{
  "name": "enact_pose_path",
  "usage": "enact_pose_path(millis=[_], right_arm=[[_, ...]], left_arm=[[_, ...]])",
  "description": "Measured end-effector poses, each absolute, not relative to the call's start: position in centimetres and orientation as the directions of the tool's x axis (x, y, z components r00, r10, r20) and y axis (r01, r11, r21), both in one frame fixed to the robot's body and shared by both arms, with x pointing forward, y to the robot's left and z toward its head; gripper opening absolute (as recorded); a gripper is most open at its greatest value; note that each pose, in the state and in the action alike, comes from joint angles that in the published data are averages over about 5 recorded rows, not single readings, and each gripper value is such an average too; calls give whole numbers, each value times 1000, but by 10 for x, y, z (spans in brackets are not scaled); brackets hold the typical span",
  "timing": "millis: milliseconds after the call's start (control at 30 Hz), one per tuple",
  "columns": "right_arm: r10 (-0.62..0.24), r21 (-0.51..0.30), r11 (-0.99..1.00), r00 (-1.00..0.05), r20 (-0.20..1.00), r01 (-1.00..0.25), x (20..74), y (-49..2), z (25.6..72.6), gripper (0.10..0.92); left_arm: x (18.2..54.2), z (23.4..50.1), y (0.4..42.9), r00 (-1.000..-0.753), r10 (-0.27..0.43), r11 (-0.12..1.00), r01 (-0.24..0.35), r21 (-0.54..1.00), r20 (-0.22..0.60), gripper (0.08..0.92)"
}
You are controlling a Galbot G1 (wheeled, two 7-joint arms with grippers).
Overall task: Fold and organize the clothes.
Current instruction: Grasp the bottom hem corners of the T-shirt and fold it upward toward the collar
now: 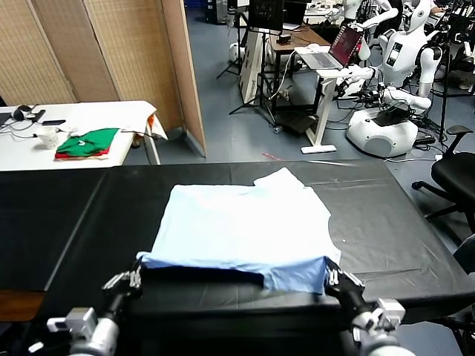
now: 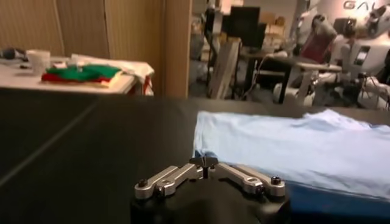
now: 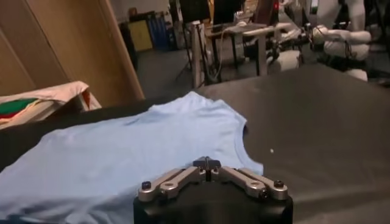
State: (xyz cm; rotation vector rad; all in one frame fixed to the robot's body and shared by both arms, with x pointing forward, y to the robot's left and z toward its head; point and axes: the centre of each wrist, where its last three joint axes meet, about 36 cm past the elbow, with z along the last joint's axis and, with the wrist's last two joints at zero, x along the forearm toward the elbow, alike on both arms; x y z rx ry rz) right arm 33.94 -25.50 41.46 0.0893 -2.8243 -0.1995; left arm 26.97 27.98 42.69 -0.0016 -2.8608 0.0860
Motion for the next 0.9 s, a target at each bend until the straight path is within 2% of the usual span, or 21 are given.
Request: enact_pose_path(millis=[433,767,833,900], right_arm=[[-102,70,994,-947,303,-84,393,-249,392,141],[-112,76,993,-939,324,-92,405,-249,382,141],[-116,85,992,-936,333,-93,403,-250,384,162],[-121,89,991,-932,341,-96,400,-251,387,239]], left_arm=[[323,398,300,-961,-3,1000,-7,-11,275,146],[354,383,307,-955,4,1000,9,15,298,146],[359,383,305,-954,11,1000,17,16,300,146],[363,383,302,-954,19,1000,25,15,300,146]])
